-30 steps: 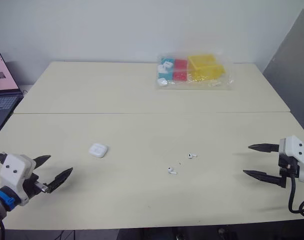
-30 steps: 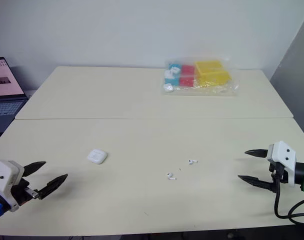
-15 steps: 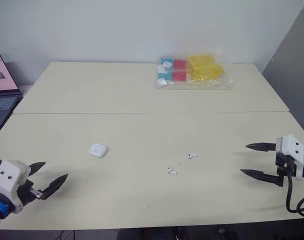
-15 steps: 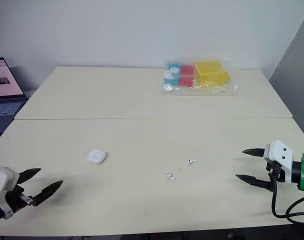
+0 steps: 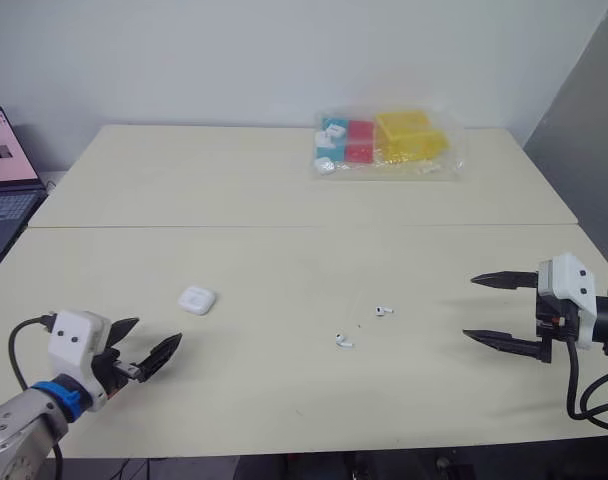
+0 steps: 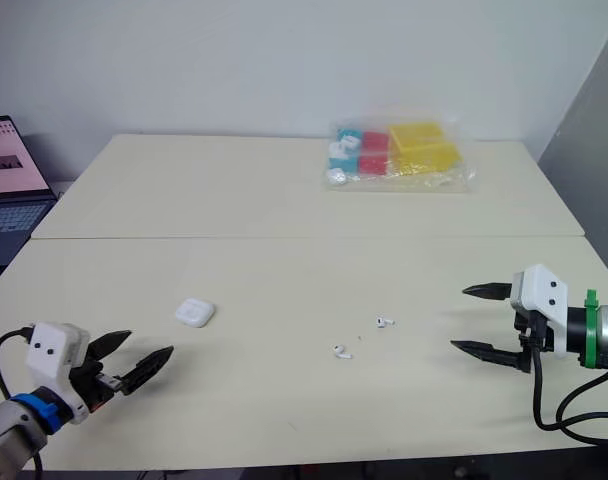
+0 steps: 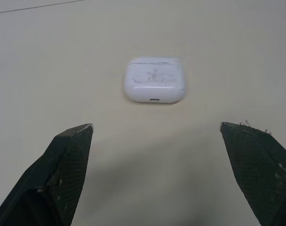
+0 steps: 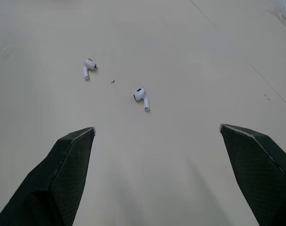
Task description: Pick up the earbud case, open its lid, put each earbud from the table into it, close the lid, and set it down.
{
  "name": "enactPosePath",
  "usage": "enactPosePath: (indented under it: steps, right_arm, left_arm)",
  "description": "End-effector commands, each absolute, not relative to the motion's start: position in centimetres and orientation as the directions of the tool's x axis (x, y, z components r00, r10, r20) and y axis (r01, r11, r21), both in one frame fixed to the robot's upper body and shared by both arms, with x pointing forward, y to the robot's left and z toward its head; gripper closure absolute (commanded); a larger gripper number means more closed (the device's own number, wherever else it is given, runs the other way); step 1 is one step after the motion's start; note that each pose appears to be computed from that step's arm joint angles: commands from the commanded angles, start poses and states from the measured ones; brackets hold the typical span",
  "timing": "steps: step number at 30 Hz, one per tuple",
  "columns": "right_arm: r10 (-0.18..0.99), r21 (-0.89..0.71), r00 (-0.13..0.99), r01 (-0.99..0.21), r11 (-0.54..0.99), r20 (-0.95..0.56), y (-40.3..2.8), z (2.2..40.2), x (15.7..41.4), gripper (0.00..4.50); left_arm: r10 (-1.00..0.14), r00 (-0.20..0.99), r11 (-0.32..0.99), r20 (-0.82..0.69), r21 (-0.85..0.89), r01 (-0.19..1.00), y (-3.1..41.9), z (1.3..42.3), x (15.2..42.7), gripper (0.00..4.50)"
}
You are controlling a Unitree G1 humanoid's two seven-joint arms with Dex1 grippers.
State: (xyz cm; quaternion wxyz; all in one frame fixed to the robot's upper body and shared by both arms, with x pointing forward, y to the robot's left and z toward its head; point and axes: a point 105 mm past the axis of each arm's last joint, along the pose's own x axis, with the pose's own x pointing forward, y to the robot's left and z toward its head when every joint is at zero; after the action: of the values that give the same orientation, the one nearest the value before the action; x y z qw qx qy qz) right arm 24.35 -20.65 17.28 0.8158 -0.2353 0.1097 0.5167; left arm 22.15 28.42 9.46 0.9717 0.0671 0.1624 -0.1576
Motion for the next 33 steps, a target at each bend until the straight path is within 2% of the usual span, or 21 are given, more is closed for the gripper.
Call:
enactPosePath:
  steps: [1, 7, 33]
  right_arm:
    - [0.839, -0.292, 0.38, -0.915, 0.28, -0.388, -18.2, 19.8, 24.0, 0.05]
    - [0.843, -0.299, 0.387, -0.911, 0.285, -0.374, -17.6, 20.5, 24.3, 0.05]
    - [0.839, -0.287, 0.359, -0.923, 0.256, -0.408, -18.0, 19.9, 24.3, 0.05]
  left_arm:
    - [-0.284, 0.903, 0.935, -0.322, 0.114, 0.335, 28.0, 9.7, 23.3, 0.0]
    - [-0.296, 0.908, 0.936, -0.297, 0.101, 0.338, 27.9, 10.3, 24.1, 0.0]
    - [-0.281, 0.919, 0.942, -0.276, 0.103, 0.319, 27.5, 10.5, 23.1, 0.0]
